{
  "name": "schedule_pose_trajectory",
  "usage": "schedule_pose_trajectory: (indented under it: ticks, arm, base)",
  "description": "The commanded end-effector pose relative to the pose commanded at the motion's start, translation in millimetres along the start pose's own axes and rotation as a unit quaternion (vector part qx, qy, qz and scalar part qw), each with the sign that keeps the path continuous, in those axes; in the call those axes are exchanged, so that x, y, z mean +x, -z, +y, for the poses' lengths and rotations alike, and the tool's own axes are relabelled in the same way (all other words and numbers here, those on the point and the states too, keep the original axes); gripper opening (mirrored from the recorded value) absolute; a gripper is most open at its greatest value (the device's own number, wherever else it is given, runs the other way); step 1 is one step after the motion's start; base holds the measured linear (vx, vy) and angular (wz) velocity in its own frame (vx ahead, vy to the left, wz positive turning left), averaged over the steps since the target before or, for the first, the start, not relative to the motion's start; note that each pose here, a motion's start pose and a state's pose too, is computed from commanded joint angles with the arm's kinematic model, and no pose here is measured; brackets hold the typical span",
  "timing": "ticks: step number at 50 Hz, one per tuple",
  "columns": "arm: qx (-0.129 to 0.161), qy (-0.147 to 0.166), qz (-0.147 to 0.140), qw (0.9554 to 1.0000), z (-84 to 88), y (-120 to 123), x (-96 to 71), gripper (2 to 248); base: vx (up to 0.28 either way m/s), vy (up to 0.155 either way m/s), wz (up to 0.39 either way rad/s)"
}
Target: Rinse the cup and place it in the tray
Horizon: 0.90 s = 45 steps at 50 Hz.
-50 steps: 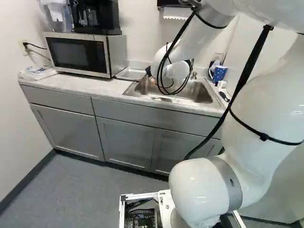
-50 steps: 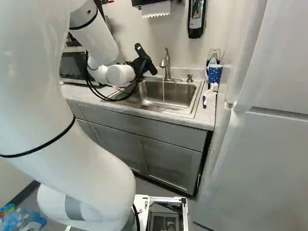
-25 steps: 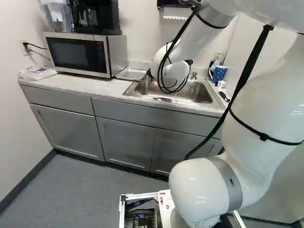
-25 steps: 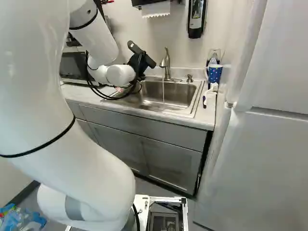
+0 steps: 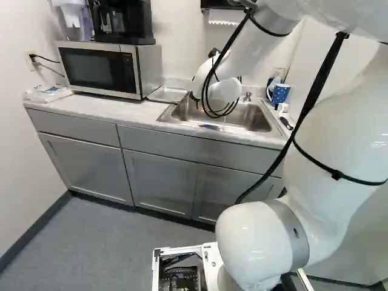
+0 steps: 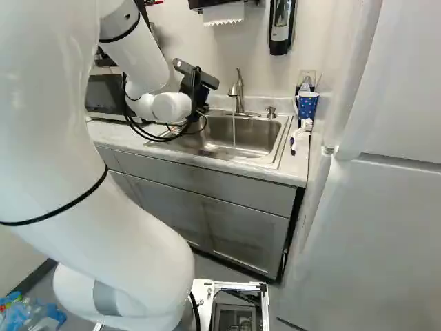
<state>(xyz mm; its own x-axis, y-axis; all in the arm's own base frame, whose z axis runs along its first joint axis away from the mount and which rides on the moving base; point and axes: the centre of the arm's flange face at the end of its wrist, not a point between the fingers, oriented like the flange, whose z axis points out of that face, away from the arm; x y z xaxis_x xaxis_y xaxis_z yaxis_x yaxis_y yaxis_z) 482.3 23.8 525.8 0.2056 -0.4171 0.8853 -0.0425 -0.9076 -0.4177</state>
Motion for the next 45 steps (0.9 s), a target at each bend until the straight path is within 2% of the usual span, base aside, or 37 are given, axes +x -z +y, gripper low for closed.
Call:
schedule_pose_trajectory:
  ticks: [8,17,26,35,45]
  arm:
    - [0.0,0.042,0.0,0.9991,0.0,0.0,0.0,126]
    - [0.0,0.089,0.0,0.996,0.0,0.0,0.0,126]
    - [0.0,0.136,0.0,0.9907,0.0,0.0,0.0,126]
    - [0.0,0.183,0.0,0.9831,0.0,0.0,0.0,126]
    - [0.0,0.183,0.0,0.9831,0.0,0.0,0.0,126]
  base:
    - [0.0,0.0,0.0]
    - [0.0,0.0,0.0]
    - [0.0,0.0,0.0]
    - [0.0,0.0,0.0]
    - [0.0,0.0,0.0]
